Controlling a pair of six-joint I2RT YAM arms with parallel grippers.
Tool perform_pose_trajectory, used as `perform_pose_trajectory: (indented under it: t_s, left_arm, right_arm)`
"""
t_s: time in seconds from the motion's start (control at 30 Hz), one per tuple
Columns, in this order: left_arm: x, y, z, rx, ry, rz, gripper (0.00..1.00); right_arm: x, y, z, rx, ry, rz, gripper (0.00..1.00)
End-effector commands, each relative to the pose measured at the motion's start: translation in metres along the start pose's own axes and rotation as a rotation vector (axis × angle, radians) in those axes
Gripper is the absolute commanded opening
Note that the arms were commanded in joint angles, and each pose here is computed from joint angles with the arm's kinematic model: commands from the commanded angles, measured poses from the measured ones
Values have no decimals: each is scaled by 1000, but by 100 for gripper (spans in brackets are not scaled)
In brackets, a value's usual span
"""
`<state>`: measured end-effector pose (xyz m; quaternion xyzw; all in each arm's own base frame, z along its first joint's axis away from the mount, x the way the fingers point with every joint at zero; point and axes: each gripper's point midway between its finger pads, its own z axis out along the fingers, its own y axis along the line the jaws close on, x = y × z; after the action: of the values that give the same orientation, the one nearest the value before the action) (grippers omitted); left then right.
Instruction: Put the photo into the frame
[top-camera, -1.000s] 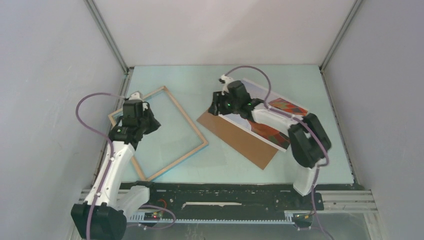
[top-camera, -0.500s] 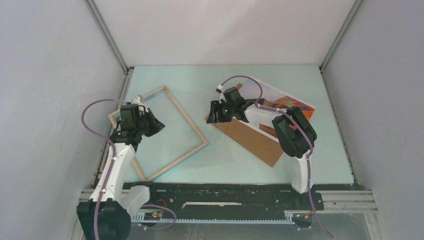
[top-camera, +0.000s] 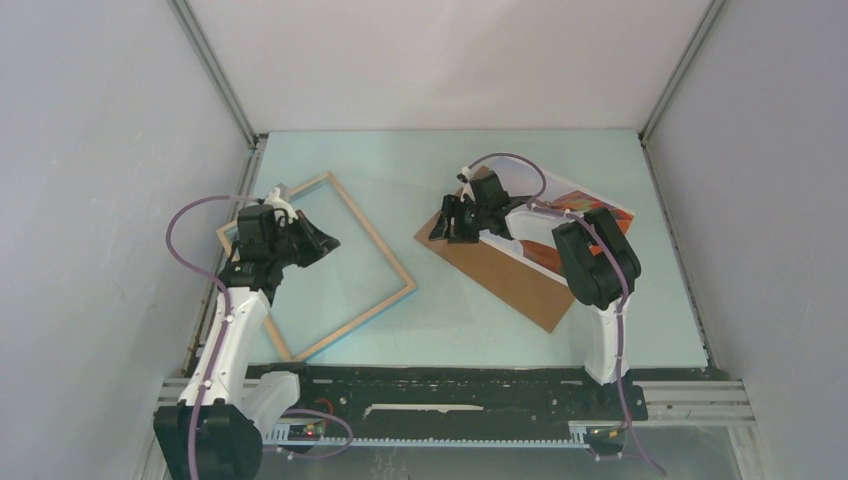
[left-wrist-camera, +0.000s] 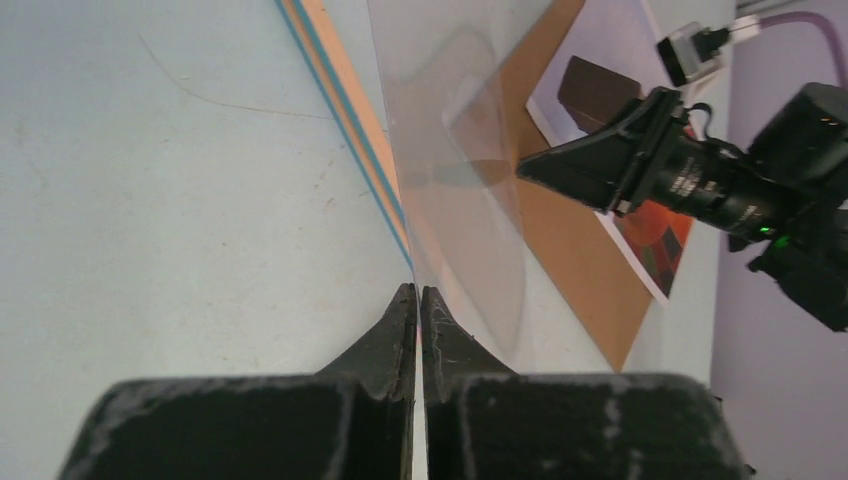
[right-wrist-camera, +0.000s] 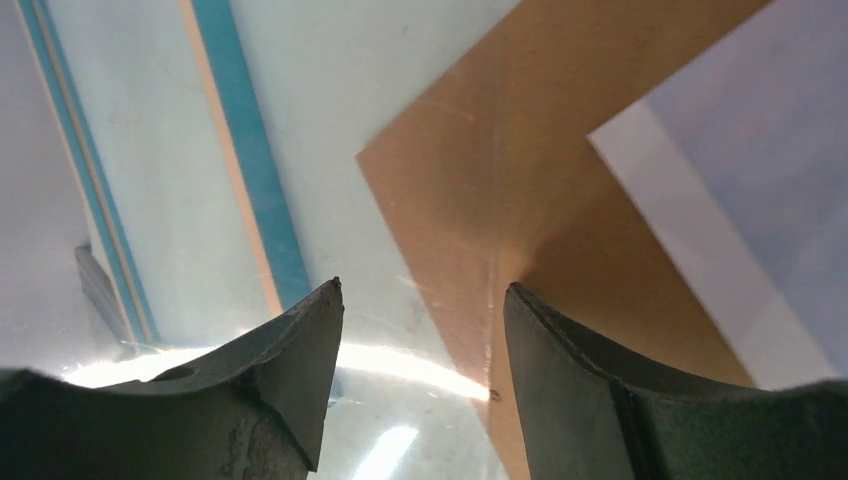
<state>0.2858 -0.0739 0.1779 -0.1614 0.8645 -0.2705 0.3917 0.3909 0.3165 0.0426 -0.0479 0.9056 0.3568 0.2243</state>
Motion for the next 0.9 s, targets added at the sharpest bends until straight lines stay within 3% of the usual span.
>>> perform_pose_trajectory:
  t_s: [0.0, 0.07, 0.37, 0.57, 0.73, 0.87]
  left_arm:
    - [-17, -29, -7, 113, -34, -23, 10]
    - [-17, -29, -5, 108, -29, -46, 23]
    - [-15, -32, 3, 115, 5, -97, 42]
    - [-13, -36, 5, 116, 14, -84, 45]
    - [-13, -51, 5, 154, 26, -87, 40]
    - [-21, -62, -2, 172, -9, -90, 42]
  right_arm:
    - [12, 8, 10, -58, 39, 38, 67]
    - [10, 11, 8, -83, 26, 38, 67]
    - [9, 22, 5, -153, 16, 48, 66]
    - [10, 24, 5, -171, 21, 51, 66]
    - [10, 24, 5, -174, 22, 50, 65]
    - [10, 24, 5, -177, 24, 52, 65]
